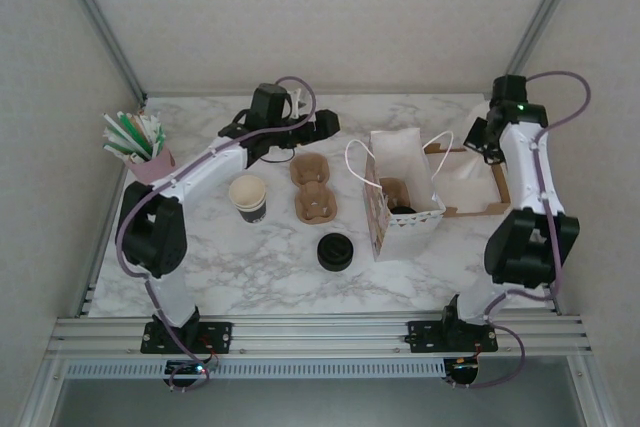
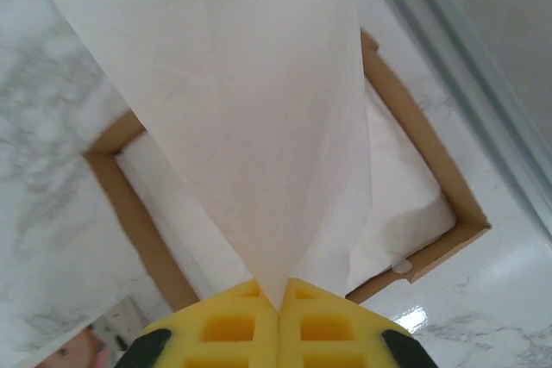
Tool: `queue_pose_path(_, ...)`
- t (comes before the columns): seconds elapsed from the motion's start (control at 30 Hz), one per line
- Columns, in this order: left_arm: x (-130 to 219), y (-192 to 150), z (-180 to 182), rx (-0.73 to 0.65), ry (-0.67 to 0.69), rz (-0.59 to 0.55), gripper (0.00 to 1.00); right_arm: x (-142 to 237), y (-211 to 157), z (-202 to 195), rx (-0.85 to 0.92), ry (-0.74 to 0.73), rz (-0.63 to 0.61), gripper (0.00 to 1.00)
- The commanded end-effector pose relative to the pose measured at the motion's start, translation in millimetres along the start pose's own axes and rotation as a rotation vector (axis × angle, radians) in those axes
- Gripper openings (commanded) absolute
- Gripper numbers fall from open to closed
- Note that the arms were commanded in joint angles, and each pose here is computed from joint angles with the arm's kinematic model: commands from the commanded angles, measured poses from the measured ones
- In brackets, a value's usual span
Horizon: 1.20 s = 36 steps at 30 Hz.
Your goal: Pack the takeout coffee
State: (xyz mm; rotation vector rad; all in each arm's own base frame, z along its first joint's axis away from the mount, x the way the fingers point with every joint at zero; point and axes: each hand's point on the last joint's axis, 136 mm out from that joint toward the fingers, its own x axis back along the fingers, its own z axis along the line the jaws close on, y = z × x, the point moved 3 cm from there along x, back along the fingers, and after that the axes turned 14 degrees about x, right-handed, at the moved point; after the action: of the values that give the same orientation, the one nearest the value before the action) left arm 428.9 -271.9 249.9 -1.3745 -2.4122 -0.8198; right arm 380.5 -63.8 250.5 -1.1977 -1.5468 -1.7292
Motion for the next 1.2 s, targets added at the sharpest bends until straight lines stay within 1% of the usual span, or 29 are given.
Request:
queue_pose_path(0.0,28,13,-26,-0.026,-0.059,-0.096,1.0,53,13,0,-0.014,0.011,-0.162,0.0)
queue_pose_path(0.27,70,12,-50,-0.051,-0.127,-0.19,0.99,165,20,9,0.031,0.091,-0.47,0.0)
queue_pose_path(0.4,89,4,-61,-0.076,-0.158,-0.201,1.0,221,18,17,0.067,0.183,-0.636,0.0)
queue_pose_path(0.53,102,-10,-73,-0.117,-0.183,-0.176,1.0,268,10,30,0.124,0.313,-0.767,0.0)
queue_pose_path(0.67,111,-25,-87,-0.15,-0.22,-0.142,1.0,306,-2,52,0.201,0.517,-0.841,0.0)
queue_pose_path(0.77,114,-34,-95,-0.163,-0.252,-0.109,1.0,321,-10,69,0.237,0.677,-0.818,0.0)
queue_pose_path(0.87,113,-42,-98,-0.164,-0.268,-0.077,0.99,323,-19,91,0.282,0.865,-0.724,0.0)
queue_pose_path(0.97,110,-53,-101,-0.166,-0.289,-0.039,1.0,318,-31,107,0.308,0.994,-0.619,0.0)
queue_pose_path(1.07,105,-64,-104,-0.168,-0.306,0.003,0.99,305,-40,116,0.315,1.056,-0.526,0.0)
queue_pose_path(1.17,98,-77,-106,-0.174,-0.31,0.049,0.96,286,-47,119,0.316,1.021,-0.46,0.0)
